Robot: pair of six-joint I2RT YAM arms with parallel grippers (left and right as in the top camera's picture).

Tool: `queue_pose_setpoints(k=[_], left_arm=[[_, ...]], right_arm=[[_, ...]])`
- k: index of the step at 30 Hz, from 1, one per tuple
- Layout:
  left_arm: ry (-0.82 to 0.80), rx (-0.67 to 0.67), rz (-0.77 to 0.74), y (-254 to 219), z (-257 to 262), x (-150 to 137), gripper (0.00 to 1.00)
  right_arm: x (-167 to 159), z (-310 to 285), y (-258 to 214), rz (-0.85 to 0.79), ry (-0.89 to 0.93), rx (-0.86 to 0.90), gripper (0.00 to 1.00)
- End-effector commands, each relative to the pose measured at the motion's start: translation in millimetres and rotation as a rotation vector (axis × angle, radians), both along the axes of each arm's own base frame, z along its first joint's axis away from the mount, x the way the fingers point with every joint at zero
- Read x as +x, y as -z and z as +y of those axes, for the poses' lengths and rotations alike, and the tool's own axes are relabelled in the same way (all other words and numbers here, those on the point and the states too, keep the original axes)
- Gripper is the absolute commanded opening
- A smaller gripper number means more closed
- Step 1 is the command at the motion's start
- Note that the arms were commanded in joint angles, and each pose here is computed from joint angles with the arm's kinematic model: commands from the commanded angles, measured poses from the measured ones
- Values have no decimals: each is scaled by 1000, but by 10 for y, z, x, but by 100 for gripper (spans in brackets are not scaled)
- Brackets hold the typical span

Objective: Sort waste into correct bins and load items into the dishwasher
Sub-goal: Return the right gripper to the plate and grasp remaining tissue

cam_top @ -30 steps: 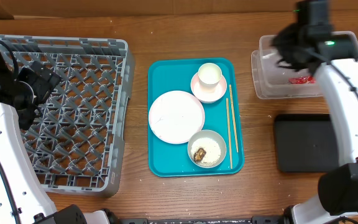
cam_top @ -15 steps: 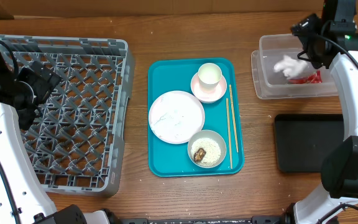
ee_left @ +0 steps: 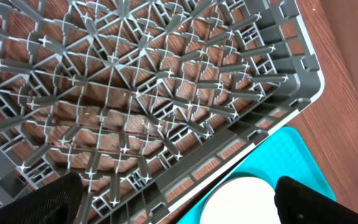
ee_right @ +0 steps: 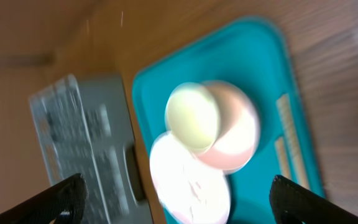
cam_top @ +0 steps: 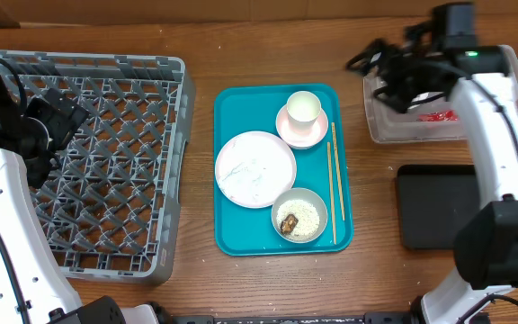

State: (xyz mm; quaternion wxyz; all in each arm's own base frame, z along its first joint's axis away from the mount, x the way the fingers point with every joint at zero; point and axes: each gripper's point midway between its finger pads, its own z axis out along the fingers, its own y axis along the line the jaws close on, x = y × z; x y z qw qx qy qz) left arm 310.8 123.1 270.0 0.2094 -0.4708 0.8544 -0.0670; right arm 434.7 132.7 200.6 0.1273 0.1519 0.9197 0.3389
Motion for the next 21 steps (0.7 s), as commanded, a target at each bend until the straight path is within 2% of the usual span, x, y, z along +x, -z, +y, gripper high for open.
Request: queue_pose_setpoints(k=[1,5,9,14,16,19,21], left_arm=[[-16,5,-16,-59,18,0,100],[-16,5,-16,-59,18,0,100],[-16,5,-16,-59,18,0,100],[-16,5,-16,-59,18,0,100],[-16,5,-16,-59,18,0,100],[-16,5,-16,-59,18,0,100],[-16,5,-16,-59,18,0,100]], right_arm=[[-233,481,4,-53,-167,-103,96],[-461,916,213,-31,-204,-264,98],[-622,1258,406,-20,-142,-395,100],[-779,1663,684,-10,-150,-439,99],[-820,1757,803,6,-155,-446,94],[-888,1847,1018,57,-145,-459,78],[-925,1873,1148,82,-152,-475,72]])
